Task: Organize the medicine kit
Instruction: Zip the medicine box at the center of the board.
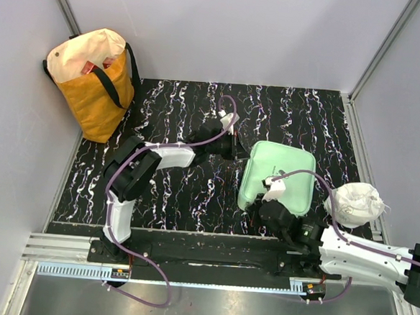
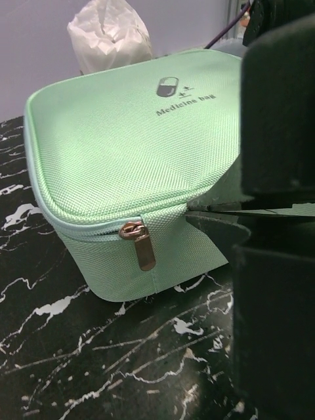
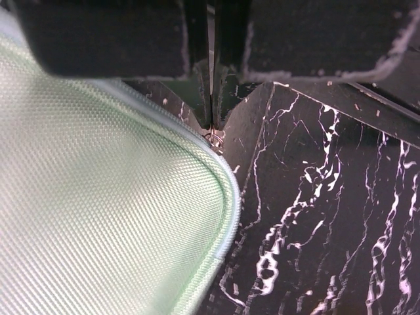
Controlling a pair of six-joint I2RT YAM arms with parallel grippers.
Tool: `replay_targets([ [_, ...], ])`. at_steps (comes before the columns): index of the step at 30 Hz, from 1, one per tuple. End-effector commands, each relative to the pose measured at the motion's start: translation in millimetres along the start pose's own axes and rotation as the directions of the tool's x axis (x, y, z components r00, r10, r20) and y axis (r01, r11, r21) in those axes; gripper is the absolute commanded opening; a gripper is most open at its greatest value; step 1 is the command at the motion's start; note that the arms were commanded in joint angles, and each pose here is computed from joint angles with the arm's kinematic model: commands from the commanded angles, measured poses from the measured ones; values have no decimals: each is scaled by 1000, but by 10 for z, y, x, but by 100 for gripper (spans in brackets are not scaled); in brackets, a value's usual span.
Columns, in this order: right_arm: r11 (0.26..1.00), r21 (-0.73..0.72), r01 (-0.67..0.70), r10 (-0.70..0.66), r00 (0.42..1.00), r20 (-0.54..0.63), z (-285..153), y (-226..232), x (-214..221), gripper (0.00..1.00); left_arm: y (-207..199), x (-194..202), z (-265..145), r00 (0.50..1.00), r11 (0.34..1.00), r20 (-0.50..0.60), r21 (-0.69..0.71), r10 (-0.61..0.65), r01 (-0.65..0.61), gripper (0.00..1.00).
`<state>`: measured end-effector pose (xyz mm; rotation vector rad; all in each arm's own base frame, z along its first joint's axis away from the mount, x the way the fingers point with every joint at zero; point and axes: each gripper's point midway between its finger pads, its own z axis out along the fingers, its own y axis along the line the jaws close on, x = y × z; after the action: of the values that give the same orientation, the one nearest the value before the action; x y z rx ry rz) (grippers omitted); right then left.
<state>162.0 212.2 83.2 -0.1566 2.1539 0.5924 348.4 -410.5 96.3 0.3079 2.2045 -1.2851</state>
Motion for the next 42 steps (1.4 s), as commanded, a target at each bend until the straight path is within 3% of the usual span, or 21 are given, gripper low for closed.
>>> replay_targets([
  [1,948,238,-209,201,978,57,-147,-334,-130,0,348,300,-188,994,991,-101,-128,33,-45,0],
  [4,912,322,-253,248,967,58,-256,-442,-146,0,409,261,-256,996,987,-82,-153,35,-47,0],
  [8,909,369,-193,181,981,65,-259,-513,-201,0,527,172,-378,999,981,-25,-192,28,-33,0],
  [12,976,202,-79,71,996,47,-90,-172,-302,0,633,72,-592,1000,978,0,-206,27,-27,0],
  [16,997,72,-12,6,997,82,1,78,-399,0,814,74,-900,1000,968,20,-252,10,-5,0],
  [21,996,-71,51,-47,997,63,133,468,-428,0,612,-43,-1240,993,979,117,-205,17,7,0],
  [23,988,-140,70,-65,997,39,204,667,-399,0,507,-151,-1368,989,975,143,-220,42,-9,7],
  [25,984,-157,81,-79,997,17,282,758,-365,0,447,-331,-1489,981,966,178,-258,79,-30,28],
  [27,982,-171,79,-76,997,21,327,799,-351,0,287,-613,-1530,971,966,195,-245,135,-85,40],
  [30,980,-184,69,-56,996,70,307,783,-405,0,89,-960,-1398,967,967,163,-196,196,-163,46],
  [33,980,-190,57,-37,993,110,230,691,-420,0,-271,-1203,-1120,965,972,122,8,234,-236,50],
  [36,982,-187,36,-11,990,137,166,584,-409,0,-456,-1284,-830,975,961,96,175,201,-215,54],
  [38,981,-191,23,8,987,161,121,538,-429,0,-596,-1190,-674,979,935,62,292,192,-202,55],
  [42,983,-185,6,30,981,190,71,464,-456,0,-614,-725,-425,986,936,-34,321,162,-143,55],
])
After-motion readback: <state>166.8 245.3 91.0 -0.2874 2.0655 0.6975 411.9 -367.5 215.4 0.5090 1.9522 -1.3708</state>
